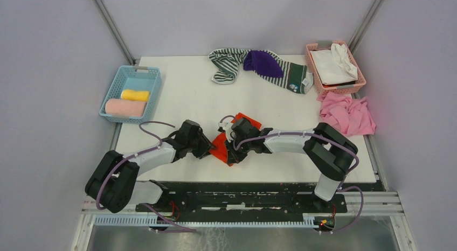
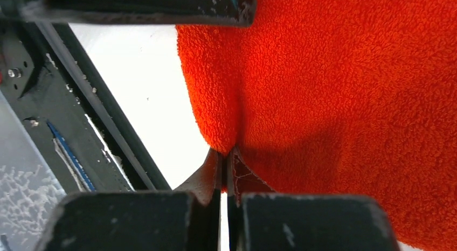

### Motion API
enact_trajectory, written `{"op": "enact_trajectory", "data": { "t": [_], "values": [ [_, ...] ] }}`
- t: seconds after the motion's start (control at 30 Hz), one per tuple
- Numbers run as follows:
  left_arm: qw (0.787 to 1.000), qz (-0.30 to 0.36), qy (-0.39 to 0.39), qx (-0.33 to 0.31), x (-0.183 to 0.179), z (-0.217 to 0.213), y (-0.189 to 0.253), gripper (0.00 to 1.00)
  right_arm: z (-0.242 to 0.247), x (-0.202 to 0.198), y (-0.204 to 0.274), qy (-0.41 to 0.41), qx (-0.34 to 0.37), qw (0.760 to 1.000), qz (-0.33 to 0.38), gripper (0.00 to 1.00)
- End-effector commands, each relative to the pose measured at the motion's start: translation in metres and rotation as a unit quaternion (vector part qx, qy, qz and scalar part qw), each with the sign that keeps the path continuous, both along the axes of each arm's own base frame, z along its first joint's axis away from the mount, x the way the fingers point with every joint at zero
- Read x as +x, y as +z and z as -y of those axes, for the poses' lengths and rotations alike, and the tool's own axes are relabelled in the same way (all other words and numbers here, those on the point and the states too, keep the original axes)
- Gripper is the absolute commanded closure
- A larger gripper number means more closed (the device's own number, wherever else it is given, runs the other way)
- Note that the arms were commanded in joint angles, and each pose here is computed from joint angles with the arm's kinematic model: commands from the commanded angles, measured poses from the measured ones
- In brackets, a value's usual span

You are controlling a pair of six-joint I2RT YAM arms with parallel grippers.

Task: Roll the towels
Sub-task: Roll the towel at the center of the board.

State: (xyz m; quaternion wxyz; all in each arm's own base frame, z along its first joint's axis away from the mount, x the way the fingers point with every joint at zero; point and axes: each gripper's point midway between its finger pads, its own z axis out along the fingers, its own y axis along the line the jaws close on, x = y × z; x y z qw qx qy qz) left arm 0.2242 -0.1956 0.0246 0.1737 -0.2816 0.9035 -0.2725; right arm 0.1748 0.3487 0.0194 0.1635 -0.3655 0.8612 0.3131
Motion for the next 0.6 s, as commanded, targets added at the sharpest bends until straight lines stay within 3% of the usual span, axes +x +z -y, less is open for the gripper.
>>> {"op": "enact_trajectory", "data": {
  "t": [0.0,0.07,0.13,0.4,0.57],
  "values": [
    [0.999,0.021,0.033,0.008,0.022,0.0,0.007,0.65,-0.009,-0.002,0.006,-0.011,0.041,0.999,-0.032,0.99],
    [0.999,0.023,0.036,0.014,0.021,-0.003,0.007,0.74,-0.009,0.0,0.008,-0.026,0.059,0.996,-0.057,0.99],
    [0.999,0.026,0.038,0.022,0.019,-0.007,0.01,0.74,-0.01,0.003,0.012,-0.044,0.082,0.992,-0.083,0.99],
    [0.996,0.055,0.05,0.048,0.011,-0.034,0.03,0.37,-0.011,0.014,0.018,-0.094,0.145,0.961,-0.215,0.99],
    [0.996,0.064,0.043,0.046,0.003,-0.052,0.035,0.25,-0.01,0.023,0.012,-0.123,0.168,0.933,-0.293,0.99]
  ]
}}
